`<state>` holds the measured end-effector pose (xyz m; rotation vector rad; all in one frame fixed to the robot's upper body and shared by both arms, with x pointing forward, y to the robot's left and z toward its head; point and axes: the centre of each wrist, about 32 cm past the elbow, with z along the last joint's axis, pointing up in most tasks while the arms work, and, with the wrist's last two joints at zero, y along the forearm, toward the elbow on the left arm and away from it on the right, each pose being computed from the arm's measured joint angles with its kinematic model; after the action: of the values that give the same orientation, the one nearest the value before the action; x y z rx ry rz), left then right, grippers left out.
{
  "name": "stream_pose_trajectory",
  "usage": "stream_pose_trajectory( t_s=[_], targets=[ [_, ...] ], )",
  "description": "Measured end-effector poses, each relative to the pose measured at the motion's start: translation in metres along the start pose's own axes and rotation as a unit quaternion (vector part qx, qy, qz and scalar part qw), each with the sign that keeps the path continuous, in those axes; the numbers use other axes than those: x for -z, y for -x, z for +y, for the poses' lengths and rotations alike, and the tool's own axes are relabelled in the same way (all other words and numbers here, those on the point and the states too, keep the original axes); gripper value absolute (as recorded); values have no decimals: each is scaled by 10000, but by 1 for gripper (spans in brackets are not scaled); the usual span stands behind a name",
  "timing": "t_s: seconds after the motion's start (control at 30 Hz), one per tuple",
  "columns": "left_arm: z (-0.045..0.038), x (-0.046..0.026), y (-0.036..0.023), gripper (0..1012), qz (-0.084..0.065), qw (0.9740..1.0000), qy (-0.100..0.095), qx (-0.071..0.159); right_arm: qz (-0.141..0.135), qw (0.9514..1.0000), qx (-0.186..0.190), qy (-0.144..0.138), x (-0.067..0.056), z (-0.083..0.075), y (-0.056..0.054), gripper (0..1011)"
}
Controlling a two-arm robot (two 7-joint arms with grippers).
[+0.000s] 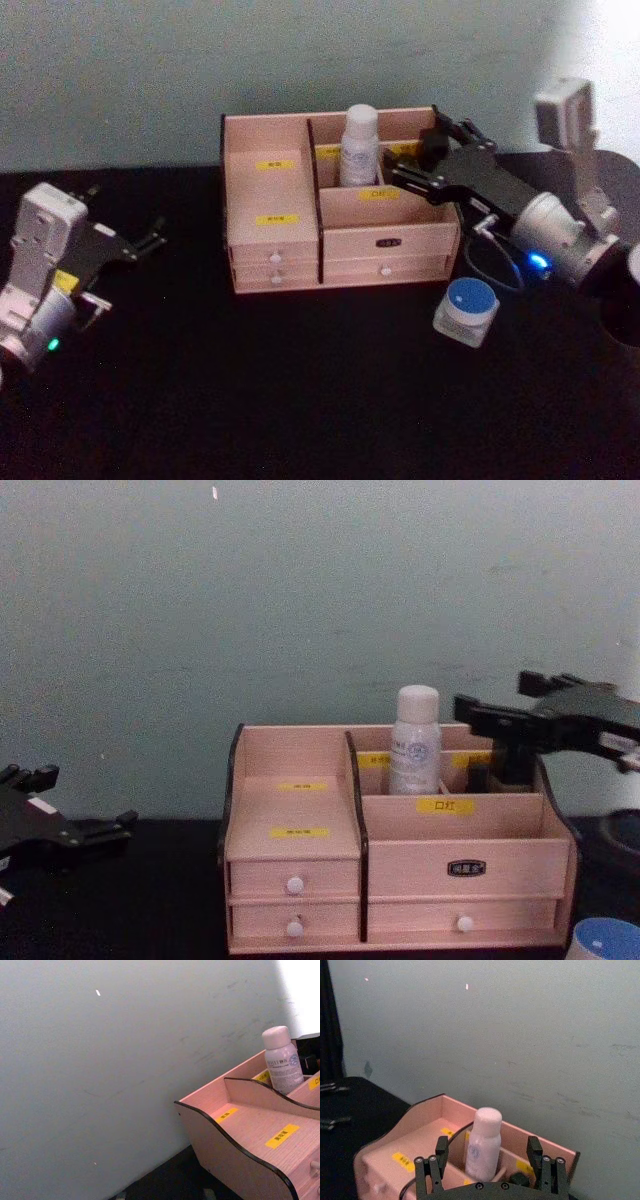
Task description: Pick up the facial cleanser and watermelon frost from the table and place them into the tiered storage box.
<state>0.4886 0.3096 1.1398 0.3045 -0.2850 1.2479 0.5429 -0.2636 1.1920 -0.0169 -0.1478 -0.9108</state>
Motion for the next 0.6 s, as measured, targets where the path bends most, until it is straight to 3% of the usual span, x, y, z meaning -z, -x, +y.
stream_pose_trajectory(
  t_s=[0.3, 0.6],
  targets=[
    [0, 0, 0, 1001, 0, 10000, 0, 0, -99, 9997, -192, 63, 32, -442, -47, 1000],
    [0, 0, 0, 1001, 0, 10000, 0, 0, -38, 9990, -311, 326, 127, -850, -32, 1000]
  ],
)
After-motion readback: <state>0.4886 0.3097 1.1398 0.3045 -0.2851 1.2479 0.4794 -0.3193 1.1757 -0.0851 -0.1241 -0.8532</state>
